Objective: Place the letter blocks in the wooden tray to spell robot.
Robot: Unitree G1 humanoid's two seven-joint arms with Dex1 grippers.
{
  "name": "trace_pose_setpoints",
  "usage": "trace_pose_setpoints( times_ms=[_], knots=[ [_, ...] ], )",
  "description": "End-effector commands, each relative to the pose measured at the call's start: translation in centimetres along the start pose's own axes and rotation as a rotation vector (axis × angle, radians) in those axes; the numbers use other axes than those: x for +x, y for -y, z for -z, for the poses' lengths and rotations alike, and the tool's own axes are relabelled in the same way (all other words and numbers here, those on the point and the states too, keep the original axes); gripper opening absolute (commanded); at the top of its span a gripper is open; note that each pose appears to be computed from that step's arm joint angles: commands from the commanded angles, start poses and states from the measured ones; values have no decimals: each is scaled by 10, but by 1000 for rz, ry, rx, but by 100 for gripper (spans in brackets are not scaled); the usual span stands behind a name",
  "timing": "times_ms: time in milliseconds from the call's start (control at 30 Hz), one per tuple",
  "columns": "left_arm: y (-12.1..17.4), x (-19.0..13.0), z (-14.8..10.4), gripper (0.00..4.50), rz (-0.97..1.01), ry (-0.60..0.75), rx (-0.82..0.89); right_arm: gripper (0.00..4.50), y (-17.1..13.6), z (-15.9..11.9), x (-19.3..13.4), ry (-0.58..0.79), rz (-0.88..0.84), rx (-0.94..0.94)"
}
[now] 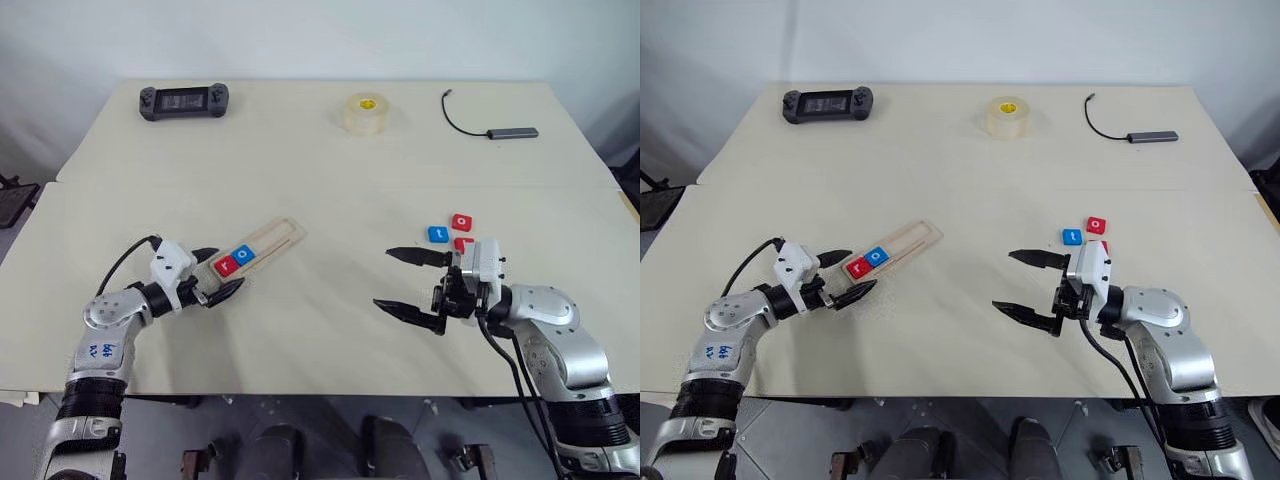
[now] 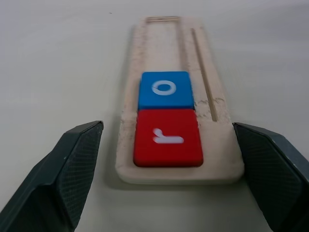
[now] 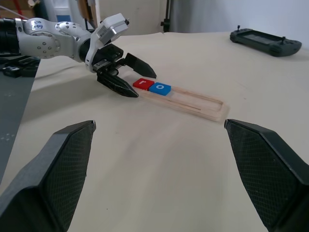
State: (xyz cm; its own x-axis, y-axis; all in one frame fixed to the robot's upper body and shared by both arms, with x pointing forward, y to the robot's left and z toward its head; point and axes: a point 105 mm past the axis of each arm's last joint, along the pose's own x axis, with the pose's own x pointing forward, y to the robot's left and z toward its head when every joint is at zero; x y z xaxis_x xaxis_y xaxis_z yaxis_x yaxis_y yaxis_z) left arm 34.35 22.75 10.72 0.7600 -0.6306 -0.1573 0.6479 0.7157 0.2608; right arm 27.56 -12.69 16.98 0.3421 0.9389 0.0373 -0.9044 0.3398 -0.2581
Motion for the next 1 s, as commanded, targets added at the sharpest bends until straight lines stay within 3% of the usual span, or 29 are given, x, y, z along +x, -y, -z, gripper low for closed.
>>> trace_pose_setpoints(
  times_ms=[33, 300, 467, 533, 833, 1000],
  knots=[
    [3, -2, 8, 450, 19, -26, -15, 448, -3, -11, -3, 29, 16, -29],
    [17, -5, 21, 450, 151, -101, -92, 448, 0, -11, -2, 30, 34, -28],
    [17, -5, 30, 342, 156, -130, -93, 450, 3, -12, 1, 33, 36, -34],
    [18, -4, 29, 341, 160, -121, -91, 450, 3, -12, 1, 32, 38, -35],
    [41, 22, -20, 341, 268, 59, -4, 450, 4, -7, -21, -27, 98, -28],
    [66, 44, -42, 341, 411, 67, 63, 450, 1, 0, -50, -101, 156, -6]
  ],
)
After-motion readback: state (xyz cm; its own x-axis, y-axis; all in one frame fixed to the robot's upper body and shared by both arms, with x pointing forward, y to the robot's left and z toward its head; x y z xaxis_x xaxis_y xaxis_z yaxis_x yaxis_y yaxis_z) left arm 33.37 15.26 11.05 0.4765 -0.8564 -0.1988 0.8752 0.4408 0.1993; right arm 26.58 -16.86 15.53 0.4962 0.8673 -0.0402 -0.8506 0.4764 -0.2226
